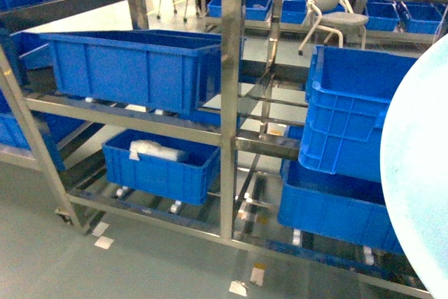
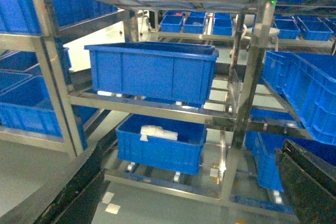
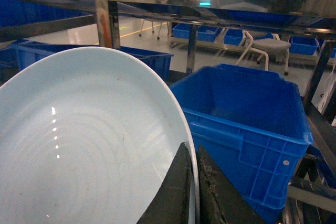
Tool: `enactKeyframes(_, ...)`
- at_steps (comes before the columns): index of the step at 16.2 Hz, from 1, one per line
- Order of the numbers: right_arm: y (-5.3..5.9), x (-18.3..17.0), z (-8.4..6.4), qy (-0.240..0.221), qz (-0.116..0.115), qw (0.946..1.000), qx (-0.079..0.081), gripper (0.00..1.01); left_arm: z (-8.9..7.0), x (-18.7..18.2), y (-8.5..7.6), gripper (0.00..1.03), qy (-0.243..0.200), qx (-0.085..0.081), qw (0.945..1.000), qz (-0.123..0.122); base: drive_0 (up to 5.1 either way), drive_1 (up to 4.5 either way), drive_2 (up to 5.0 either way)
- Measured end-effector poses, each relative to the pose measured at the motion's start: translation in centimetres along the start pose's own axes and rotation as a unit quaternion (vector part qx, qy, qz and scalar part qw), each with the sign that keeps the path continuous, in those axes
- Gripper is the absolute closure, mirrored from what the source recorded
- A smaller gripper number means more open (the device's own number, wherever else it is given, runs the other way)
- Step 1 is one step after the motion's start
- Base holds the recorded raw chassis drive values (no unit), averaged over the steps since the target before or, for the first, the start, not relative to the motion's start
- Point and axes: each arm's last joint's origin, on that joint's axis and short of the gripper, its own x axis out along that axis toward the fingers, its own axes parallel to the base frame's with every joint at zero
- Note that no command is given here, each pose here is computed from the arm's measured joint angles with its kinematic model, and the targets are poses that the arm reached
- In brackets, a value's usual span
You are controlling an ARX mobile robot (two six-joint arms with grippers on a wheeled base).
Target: Place blue tray on left shelf second layer neatly
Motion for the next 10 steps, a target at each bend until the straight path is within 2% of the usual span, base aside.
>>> enactKeyframes(5, 0.0, 0.0, -0.02, 0.001, 0.0, 1.0, 0.0, 0.99, 0.03, 0.0, 0.0, 0.05, -0.002, 0.0, 1.0, 0.0, -1.7, 2.3, -5.7)
enactKeyframes(10, 0.0, 0.0, -0.01, 0.001, 0.0, 1.0, 0.0, 0.99, 0.0, 0.0, 0.0, 0.05, 0.0, 0.0, 1.0, 0.0, -1.4, -1.39, -1.4)
